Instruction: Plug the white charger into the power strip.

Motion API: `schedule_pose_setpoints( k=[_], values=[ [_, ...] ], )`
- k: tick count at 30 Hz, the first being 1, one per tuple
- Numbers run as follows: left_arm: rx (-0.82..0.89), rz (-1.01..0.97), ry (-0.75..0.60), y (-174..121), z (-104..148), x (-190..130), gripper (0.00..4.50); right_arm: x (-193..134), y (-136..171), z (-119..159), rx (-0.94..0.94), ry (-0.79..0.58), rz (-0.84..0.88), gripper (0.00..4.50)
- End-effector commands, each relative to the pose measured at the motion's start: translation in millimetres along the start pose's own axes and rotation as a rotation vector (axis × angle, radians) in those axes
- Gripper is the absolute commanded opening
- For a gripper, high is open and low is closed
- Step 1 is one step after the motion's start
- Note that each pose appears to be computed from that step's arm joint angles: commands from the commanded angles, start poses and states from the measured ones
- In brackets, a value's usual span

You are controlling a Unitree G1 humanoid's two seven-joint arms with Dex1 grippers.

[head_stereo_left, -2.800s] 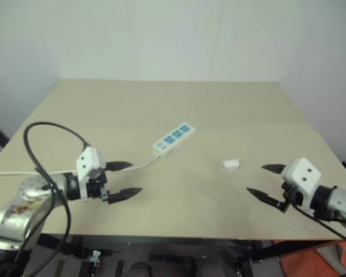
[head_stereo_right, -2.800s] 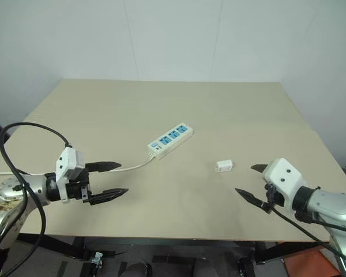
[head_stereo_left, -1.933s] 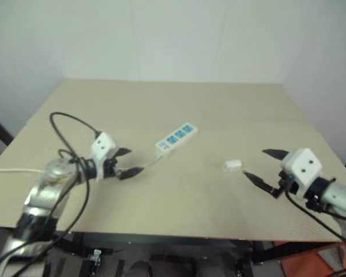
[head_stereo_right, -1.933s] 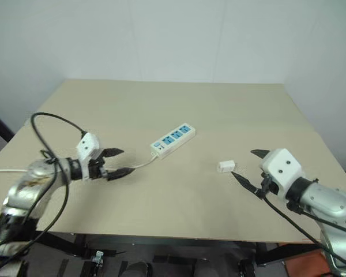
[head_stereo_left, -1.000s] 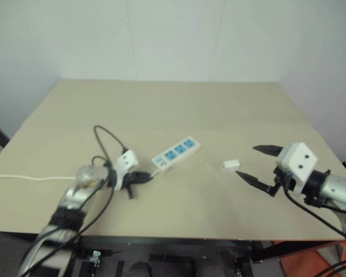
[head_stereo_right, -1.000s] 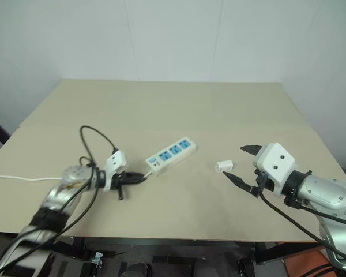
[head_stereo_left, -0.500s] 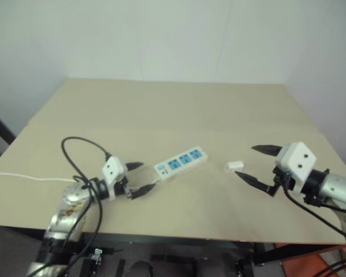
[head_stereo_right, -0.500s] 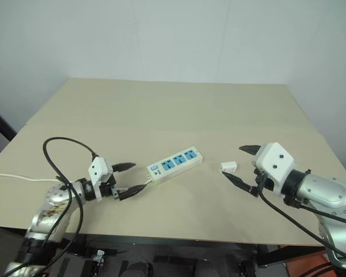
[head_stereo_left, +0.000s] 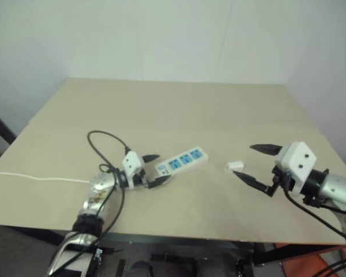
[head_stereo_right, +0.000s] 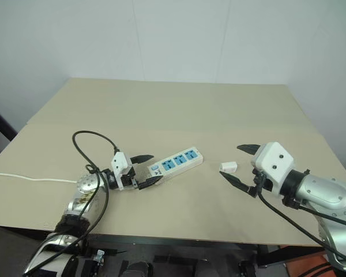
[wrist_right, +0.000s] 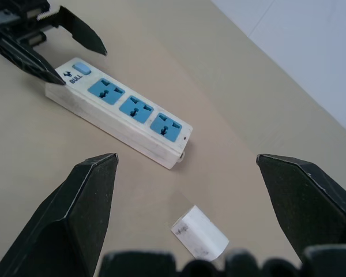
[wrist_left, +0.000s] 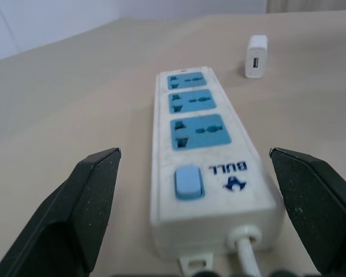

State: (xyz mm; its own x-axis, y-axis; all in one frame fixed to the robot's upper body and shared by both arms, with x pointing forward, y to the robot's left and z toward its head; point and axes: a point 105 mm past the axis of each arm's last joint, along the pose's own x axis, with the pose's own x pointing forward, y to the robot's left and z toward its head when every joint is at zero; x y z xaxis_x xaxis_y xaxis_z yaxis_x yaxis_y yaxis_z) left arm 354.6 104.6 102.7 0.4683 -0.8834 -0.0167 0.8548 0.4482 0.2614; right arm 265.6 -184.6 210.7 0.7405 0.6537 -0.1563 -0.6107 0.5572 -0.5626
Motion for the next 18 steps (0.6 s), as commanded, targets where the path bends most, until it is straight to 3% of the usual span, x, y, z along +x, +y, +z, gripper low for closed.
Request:
schedule_pose_setpoints(
  k=[1, 9, 14, 18],
  values=[
    [0.018, -0.049, -0.034, -5, 4, 11, 4.49, -6, -5, 12, -0.032, -0.025, -0.033, 4.50],
    [-0.014, -0.033, 0.032, -11, -20, 25, 4.49, -5, -5, 16, -0.038, -0.040, -0.030, 4.50],
    [-0.023, -0.060, 0.062, -15, -31, 21, 3.33, -5, -5, 22, -0.050, -0.059, -0.027, 4.50],
    [-0.026, -0.082, 0.062, -15, -31, 16, 3.28, -5, -7, 22, -0.049, -0.055, -0.022, 4.50]
  ],
)
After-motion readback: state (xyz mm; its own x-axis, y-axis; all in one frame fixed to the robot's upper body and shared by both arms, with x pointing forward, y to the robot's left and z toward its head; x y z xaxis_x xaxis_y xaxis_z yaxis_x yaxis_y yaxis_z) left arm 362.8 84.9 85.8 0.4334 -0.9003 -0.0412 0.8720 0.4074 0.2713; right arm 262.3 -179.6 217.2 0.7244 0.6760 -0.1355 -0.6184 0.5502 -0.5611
